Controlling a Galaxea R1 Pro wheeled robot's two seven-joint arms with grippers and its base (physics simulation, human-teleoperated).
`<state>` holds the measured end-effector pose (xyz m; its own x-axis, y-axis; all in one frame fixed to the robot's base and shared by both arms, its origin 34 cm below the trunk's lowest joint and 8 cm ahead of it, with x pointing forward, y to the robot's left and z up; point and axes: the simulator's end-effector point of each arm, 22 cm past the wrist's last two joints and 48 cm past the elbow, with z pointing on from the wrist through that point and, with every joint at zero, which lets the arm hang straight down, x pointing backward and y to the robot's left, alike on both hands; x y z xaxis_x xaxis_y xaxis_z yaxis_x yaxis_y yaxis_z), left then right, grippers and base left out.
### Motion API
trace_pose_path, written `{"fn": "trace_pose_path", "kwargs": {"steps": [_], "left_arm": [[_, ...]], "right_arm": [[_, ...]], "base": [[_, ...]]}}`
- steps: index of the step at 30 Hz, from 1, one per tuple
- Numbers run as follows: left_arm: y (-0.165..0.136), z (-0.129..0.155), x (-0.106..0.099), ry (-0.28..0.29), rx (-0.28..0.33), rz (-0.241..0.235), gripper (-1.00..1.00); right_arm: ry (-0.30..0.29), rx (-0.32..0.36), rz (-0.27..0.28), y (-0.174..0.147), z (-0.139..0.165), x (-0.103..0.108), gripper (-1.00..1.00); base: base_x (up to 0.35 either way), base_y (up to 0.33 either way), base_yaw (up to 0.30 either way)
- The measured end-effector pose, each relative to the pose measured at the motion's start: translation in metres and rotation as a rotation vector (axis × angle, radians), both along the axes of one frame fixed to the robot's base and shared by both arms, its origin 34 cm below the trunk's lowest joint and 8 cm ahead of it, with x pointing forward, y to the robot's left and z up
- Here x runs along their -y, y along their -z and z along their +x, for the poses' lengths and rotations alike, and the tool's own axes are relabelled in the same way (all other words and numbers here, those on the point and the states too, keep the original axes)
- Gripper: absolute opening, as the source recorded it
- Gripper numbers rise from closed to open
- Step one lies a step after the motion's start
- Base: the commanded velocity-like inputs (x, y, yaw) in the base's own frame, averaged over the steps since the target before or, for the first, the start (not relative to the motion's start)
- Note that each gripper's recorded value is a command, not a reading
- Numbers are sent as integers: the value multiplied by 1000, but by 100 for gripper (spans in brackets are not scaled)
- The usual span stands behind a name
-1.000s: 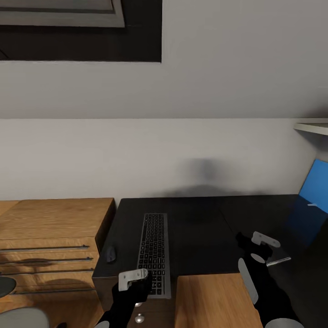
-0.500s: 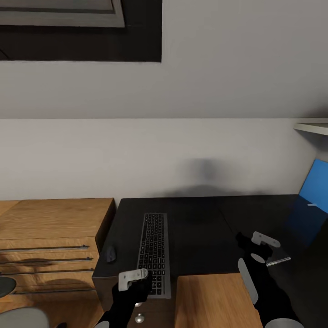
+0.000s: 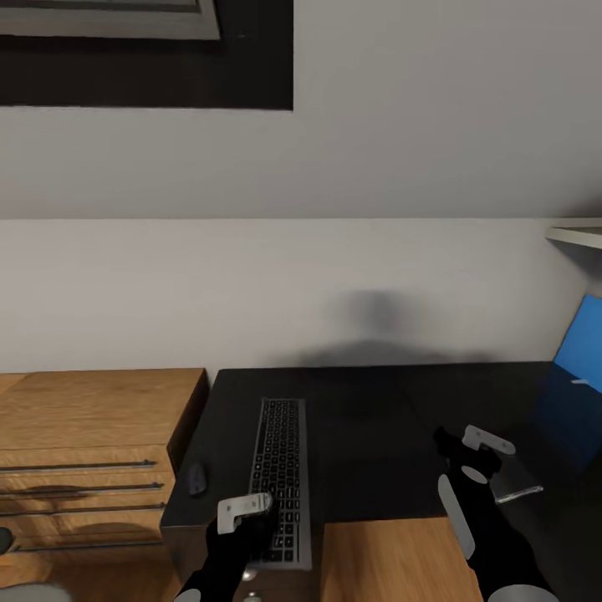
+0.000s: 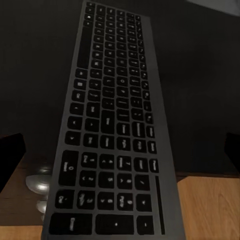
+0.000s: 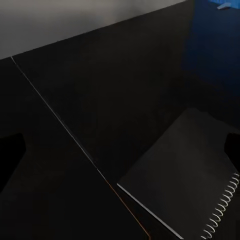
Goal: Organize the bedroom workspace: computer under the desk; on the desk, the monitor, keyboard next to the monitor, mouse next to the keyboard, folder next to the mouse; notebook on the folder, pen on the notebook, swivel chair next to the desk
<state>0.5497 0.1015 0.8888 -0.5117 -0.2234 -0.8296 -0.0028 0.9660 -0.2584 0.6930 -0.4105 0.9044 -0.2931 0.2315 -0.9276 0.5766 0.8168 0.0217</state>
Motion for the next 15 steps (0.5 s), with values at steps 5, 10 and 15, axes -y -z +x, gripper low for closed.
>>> {"fn": "trace_pose_path", "kwargs": {"steps": [5, 10, 15], "left_arm": [[0, 0, 0, 1, -1, 0, 100], [0, 0, 0, 1, -1, 0, 100], [0, 0, 0, 1, -1, 0, 100]], "right_arm": [[3, -53, 3, 25, -8, 2, 100], [19, -48, -13, 35, -10, 11, 100], [38, -57, -35, 41, -5, 30, 100]], "base": [[58, -9, 0], [8, -1, 0], [1, 0, 0]]}}
